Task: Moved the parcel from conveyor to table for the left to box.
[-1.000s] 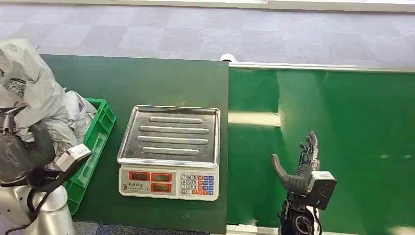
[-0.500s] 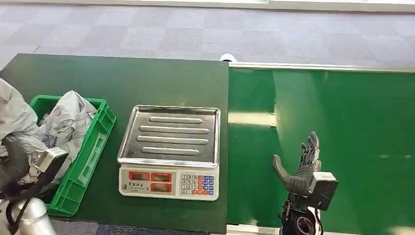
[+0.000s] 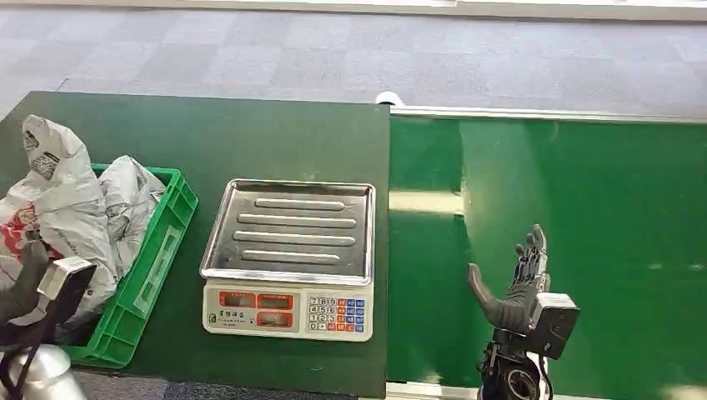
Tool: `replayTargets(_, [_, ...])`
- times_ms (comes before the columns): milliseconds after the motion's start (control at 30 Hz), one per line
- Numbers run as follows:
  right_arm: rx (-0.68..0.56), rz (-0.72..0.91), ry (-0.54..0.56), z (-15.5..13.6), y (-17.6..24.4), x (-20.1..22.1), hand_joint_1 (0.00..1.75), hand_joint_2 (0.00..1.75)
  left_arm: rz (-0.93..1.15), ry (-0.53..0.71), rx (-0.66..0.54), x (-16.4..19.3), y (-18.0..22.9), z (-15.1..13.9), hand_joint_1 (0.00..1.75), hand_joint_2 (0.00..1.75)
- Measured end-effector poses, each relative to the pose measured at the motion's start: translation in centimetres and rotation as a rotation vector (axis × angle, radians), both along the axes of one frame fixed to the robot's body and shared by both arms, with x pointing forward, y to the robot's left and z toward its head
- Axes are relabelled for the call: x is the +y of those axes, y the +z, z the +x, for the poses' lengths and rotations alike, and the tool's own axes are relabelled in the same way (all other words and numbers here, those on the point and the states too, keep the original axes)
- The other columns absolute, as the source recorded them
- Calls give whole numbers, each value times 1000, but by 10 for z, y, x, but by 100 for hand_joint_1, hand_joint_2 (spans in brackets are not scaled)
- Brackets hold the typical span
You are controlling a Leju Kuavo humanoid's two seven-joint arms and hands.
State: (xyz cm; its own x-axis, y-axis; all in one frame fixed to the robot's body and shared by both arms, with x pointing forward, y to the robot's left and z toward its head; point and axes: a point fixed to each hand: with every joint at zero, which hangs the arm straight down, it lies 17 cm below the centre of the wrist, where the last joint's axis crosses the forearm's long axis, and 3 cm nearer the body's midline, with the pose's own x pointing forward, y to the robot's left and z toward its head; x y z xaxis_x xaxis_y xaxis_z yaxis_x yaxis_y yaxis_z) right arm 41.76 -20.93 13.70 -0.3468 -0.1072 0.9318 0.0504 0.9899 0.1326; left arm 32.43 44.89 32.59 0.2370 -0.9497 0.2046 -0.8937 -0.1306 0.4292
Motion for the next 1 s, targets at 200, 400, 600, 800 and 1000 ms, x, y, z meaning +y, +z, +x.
replayTargets(200, [-4,0,0,1,2,0,0,175,-99,-32,-95,8,0,-9,0,0])
replayTargets(400, [-13,0,3,4,6,0,0,175,-196,-98,-218,9,7,-15,0,0])
replayTargets(600, [-16,0,3,5,7,0,0,175,-224,-131,-272,6,14,-18,0,0])
replayTargets(800, [-29,8,3,7,11,-1,0,175,-291,-341,-391,-30,33,-11,0,175])
replayTargets(1000, [-78,-5,61,10,23,9,0,175,-460,-926,-411,-138,40,30,0,175])
